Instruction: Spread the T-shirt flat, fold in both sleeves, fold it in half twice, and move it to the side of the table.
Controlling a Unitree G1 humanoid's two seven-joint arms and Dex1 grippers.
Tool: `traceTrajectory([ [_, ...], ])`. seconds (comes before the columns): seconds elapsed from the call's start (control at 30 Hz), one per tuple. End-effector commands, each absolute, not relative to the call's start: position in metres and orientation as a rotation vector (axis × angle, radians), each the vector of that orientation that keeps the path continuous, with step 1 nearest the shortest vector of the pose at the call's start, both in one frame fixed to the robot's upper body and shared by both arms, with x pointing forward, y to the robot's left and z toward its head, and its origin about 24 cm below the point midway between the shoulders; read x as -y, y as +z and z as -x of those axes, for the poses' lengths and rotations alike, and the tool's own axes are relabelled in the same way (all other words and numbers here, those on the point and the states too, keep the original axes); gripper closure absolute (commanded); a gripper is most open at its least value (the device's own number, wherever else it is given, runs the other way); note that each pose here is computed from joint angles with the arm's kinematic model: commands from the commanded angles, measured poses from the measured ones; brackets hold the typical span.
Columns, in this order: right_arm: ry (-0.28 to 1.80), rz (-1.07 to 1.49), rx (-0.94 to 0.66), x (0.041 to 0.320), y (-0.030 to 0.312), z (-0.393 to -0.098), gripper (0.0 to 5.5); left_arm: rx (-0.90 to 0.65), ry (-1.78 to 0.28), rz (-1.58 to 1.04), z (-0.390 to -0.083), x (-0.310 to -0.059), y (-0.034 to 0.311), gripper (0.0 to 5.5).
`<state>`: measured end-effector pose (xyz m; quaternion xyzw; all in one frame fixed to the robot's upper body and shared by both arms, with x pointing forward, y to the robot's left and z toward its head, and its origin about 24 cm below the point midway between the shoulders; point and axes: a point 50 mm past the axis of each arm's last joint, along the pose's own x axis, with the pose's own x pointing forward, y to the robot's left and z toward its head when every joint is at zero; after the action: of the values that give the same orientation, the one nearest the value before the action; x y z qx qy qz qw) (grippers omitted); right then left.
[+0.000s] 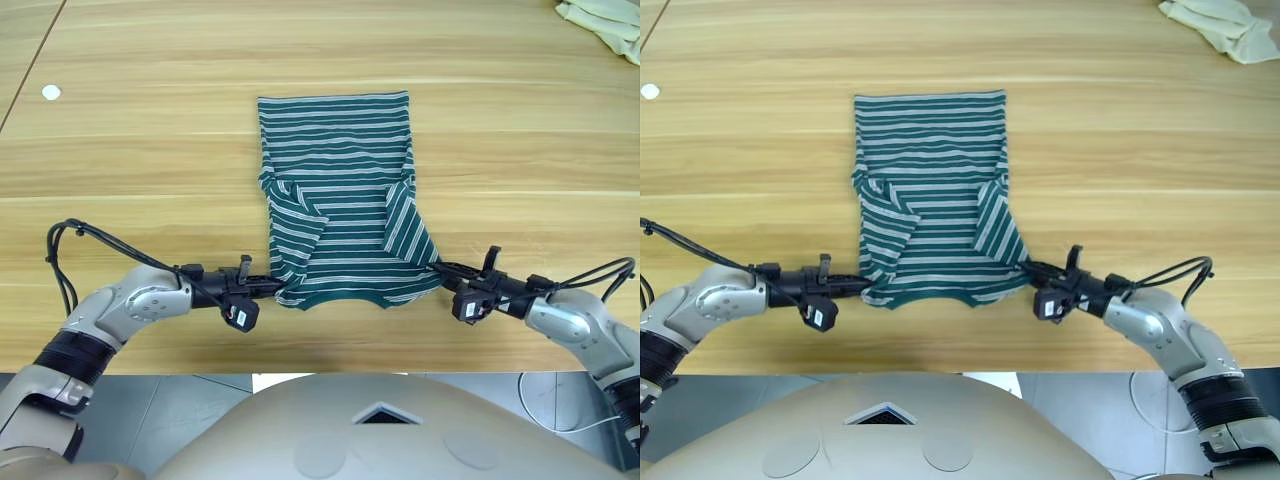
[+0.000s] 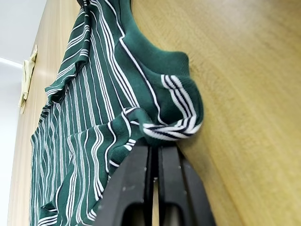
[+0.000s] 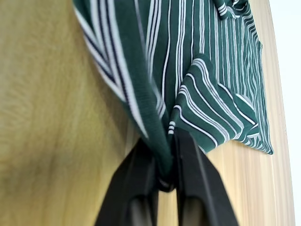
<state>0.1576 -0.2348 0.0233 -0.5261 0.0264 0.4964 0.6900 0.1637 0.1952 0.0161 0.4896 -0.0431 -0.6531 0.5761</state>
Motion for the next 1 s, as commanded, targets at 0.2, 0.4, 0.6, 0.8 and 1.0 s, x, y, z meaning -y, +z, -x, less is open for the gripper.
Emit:
traceTrajectory([
  [0.2, 1.203, 1.085, -0.050, 0.221, 0.021, -0.134, 5.49, -0.056, -1.564, -0.953, -0.127, -0.196, -0.016, 5.50],
  [0.4, 1.125, 1.003, -0.108, 0.230, 0.032, -0.116, 5.49, -0.105, -1.460, -0.796, -0.102, -0.204, -0.008, 5.50],
  [0.6, 1.022, 0.972, -0.101, 0.237, 0.044, -0.117, 5.49, -0.075, -1.334, -0.759, -0.105, -0.206, 0.004, 5.50],
  [0.8, 0.883, 1.027, 0.077, 0.234, 0.065, -0.152, 5.49, 0.142, -1.040, -0.837, -0.172, -0.206, 0.032, 5.50],
  [1.0, 0.720, 1.103, 0.258, 0.216, 0.083, -0.203, 5.49, 0.295, -0.875, -0.862, -0.225, -0.192, 0.056, 5.50],
])
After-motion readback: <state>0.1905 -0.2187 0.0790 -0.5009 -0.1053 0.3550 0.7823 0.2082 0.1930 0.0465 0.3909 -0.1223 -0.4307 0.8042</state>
